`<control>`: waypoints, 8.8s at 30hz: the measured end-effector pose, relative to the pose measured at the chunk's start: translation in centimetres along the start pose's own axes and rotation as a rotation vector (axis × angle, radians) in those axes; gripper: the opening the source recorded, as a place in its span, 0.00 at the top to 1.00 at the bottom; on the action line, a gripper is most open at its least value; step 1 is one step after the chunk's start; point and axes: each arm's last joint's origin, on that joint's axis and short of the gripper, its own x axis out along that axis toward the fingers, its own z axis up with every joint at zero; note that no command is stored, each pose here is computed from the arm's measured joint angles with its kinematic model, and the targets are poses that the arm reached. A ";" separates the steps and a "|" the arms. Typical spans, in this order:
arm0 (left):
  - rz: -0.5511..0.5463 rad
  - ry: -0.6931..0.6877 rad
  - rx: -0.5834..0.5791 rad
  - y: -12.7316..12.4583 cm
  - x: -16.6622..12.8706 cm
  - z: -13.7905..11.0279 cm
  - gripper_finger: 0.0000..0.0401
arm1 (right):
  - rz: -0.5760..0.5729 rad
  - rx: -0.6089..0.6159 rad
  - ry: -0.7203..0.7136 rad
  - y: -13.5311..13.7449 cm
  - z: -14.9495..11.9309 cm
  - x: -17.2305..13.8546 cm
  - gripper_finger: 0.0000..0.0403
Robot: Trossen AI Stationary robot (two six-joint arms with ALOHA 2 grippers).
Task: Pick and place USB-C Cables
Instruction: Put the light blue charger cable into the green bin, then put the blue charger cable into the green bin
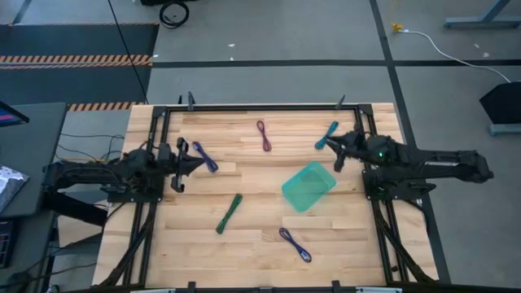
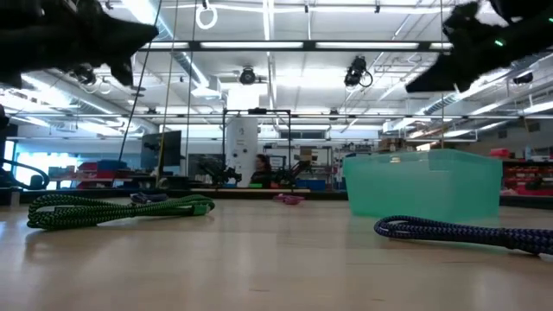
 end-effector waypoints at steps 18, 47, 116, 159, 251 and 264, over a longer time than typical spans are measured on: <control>0.386 0.450 0.152 0.7 4.2 2.5 0.45 | 0.035 -0.493 0.893 -1.8 12.7 10.2 0.80; 0.309 0.422 0.324 -0.8 7.4 2.5 0.51 | 0.305 -0.685 1.377 -6.5 0.0 16.7 0.44; 0.366 0.545 0.038 0.6 6.7 1.2 0.52 | 0.483 -0.970 1.299 18.6 0.1 8.9 0.94; 0.331 0.556 0.062 0.7 6.7 1.2 0.53 | 0.261 -0.016 1.441 30.4 -1.5 5.9 0.55; 0.138 0.574 -0.090 -1.7 6.7 0.9 0.53 | -0.094 -0.509 1.337 24.5 2.6 12.5 0.96; 0.139 0.576 -0.090 -1.7 6.7 0.9 0.53 | -0.127 -0.331 1.215 20.4 8.1 11.9 0.96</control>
